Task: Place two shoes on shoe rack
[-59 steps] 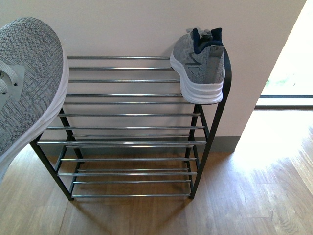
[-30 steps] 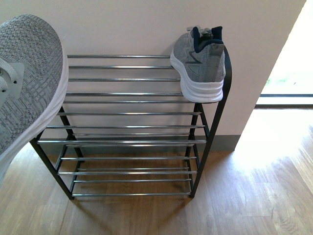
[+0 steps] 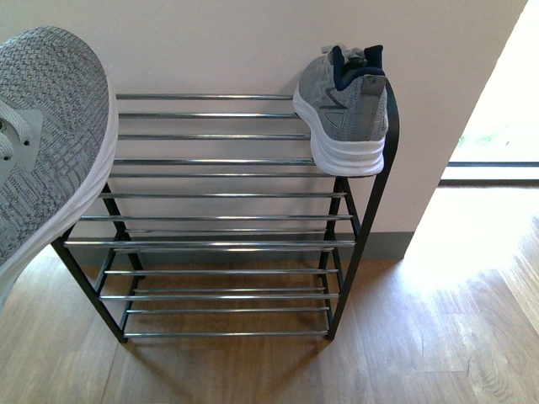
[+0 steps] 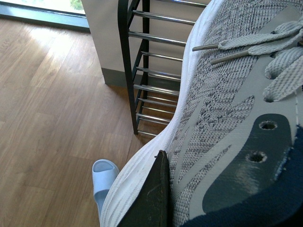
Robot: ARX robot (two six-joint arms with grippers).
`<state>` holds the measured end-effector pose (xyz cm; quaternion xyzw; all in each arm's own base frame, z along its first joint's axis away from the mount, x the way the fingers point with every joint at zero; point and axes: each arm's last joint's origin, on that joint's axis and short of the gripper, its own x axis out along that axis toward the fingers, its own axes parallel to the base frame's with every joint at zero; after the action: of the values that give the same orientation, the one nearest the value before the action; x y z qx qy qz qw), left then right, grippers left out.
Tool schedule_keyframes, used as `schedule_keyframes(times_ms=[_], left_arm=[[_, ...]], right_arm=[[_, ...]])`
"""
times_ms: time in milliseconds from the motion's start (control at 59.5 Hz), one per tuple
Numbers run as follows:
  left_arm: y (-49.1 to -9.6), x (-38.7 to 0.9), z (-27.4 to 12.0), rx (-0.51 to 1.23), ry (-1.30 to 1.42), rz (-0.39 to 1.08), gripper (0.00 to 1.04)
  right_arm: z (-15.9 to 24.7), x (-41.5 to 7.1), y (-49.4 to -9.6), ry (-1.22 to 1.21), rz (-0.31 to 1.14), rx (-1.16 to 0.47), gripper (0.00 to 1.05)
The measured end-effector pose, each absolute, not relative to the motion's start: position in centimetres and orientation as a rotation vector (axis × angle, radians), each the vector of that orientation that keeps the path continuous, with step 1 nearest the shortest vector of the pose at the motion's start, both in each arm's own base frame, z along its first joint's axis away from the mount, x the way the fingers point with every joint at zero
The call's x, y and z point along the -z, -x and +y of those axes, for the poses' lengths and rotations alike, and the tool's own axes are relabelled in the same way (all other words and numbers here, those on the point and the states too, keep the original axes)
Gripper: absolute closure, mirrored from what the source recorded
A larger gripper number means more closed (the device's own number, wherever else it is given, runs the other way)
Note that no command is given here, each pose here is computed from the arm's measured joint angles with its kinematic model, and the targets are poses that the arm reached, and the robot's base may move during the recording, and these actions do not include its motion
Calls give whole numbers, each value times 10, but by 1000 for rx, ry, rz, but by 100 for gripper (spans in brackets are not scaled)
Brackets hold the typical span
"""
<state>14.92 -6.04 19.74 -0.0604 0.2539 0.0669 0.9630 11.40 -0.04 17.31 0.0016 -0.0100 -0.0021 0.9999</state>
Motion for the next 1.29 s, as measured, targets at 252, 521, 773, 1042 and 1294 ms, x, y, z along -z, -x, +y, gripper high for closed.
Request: schedule_keyframes(times_ms=[252,521,773,1042,1294], left_arm=[[-149,-197,-60,-135,122,514,103],[-149,-197,-60,-136,122,514,103],[-149,-197,-60,-136,122,514,103],[-149,-197,-60,-135,122,514,103],[-149,-197,-60,-136,122,514,103]], right_arm=[[0,-173,-110,-3,-21,4,103],[0,-169,-98,-3,-9,3,103],[0,-170,-97,-3,-16,4,103],[0,-170,-97,-3,-16,4,89],[0,-170,-97,-3,-16,4,45]])
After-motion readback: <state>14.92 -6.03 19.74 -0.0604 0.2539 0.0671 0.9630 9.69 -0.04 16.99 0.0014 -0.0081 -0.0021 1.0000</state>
